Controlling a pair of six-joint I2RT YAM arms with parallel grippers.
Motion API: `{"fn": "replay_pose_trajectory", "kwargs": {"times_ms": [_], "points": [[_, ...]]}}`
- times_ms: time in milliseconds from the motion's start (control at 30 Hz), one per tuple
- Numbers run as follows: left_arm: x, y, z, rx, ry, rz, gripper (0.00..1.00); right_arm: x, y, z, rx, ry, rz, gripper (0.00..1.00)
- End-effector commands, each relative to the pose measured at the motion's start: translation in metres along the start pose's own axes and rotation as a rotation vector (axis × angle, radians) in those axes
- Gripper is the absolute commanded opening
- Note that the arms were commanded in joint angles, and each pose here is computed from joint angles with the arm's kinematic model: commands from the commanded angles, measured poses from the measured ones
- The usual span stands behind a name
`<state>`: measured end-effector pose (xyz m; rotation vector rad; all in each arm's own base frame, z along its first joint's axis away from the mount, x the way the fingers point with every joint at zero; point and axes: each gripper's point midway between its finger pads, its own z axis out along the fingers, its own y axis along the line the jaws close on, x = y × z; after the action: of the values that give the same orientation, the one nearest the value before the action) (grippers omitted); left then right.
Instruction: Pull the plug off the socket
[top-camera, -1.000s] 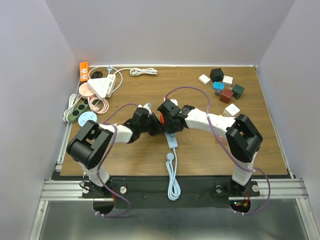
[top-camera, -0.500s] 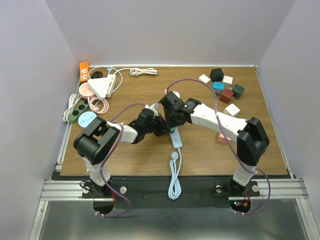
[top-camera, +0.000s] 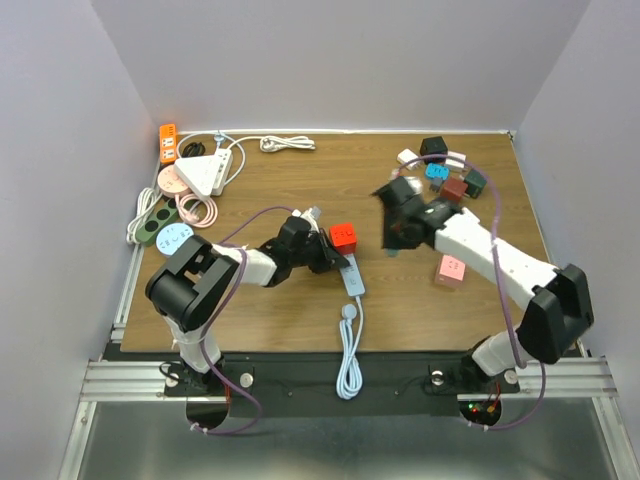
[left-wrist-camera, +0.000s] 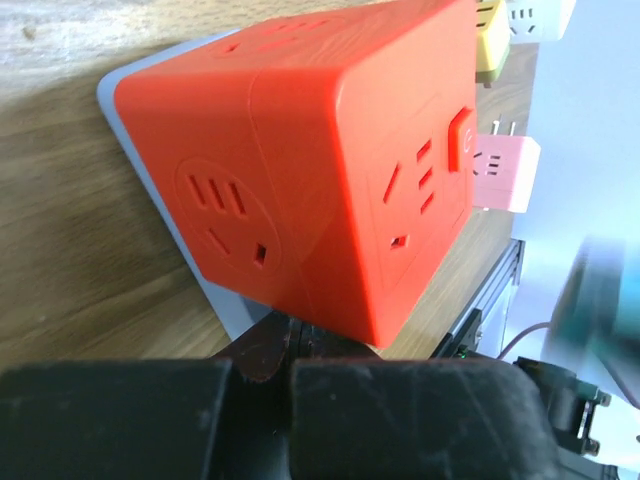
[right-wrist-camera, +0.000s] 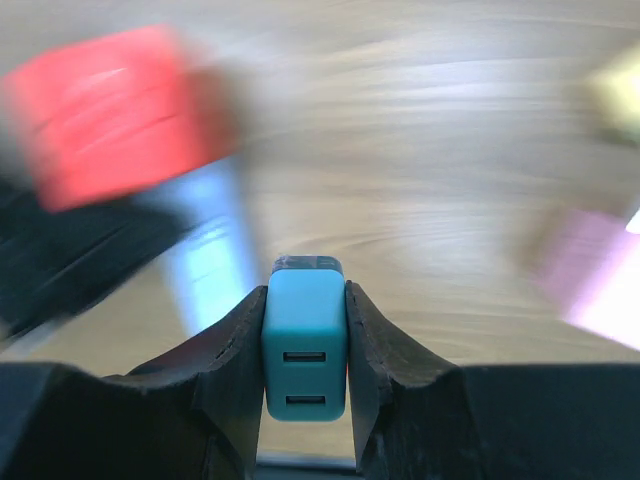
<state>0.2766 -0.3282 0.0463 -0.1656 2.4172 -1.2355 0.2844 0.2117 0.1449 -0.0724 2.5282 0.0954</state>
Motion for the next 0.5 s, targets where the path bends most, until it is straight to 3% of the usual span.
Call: {"fn": "replay_pose_trajectory", "kwargs": {"times_ms": [0,33,233,467], "points": [[0.041,0.072,-0.017,-0.290,0.122,-0.009,0.00,-0.030,-0.104,0.006,0.208,-0.059,0.175,0.00],[0.037,0.065,-0.018,-0.275,0.111,-0.004,0.00,-0.036,-0.131,0.014,0.251,-0.052,0.214,0.00],[0.028,0.040,-0.022,-0.224,0.091,0.012,0.00,-0.038,-0.191,0.064,0.378,0.038,0.291,0.00],[0.019,0.014,-0.022,-0.186,0.071,0.025,0.00,-0.032,-0.207,0.106,0.424,0.125,0.310,0.00]]}}
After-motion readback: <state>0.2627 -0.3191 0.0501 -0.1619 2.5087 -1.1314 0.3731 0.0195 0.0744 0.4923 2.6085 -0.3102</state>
